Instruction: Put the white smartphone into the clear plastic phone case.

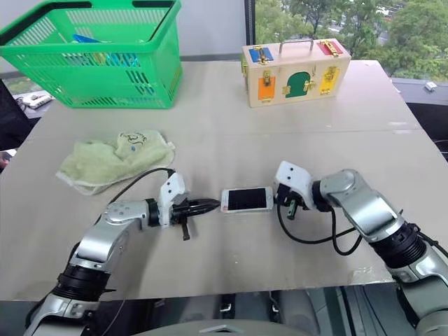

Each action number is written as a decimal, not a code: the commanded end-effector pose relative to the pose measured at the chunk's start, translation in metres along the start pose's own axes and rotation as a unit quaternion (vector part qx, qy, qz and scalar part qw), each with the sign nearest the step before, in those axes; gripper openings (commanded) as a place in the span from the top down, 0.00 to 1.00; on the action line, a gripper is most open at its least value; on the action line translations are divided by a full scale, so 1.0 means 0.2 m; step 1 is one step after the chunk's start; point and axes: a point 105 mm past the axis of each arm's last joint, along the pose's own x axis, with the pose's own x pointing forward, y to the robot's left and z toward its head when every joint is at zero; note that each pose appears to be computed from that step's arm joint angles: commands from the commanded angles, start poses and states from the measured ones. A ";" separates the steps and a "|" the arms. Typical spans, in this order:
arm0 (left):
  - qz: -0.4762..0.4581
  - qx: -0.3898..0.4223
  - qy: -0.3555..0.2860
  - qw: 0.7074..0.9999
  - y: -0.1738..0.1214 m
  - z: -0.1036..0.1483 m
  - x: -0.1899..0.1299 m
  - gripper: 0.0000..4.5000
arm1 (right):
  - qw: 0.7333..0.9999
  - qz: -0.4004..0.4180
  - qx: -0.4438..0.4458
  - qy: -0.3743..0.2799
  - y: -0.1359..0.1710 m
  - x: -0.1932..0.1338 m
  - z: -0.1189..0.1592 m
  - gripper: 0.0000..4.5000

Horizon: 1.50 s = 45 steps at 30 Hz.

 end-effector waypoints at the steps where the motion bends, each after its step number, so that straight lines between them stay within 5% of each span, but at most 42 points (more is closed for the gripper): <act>1: -0.050 0.019 -0.032 0.998 -0.10 0.10 0.13 1.00 | 0.998 0.020 -0.043 -0.041 0.00 -0.01 0.12 0.99; 8: -0.047 0.027 -0.044 0.998 -0.08 0.16 0.21 1.00 | 0.998 0.019 -0.050 -0.013 -0.05 -0.01 0.07 0.99; 16: -0.039 0.022 -0.032 0.998 -0.07 0.16 0.16 1.00 | 0.998 -0.022 -0.031 -0.054 -0.05 0.03 0.11 0.99; 26: -0.021 0.012 -0.003 1.000 -0.03 0.09 0.05 1.00 | 0.994 -0.102 -0.010 -0.029 -0.11 -0.14 -0.02 0.99; 45: -0.037 0.020 0.006 0.999 -0.02 0.07 0.07 1.00 | 0.995 -0.073 -0.062 -0.033 0.02 -0.09 0.09 0.99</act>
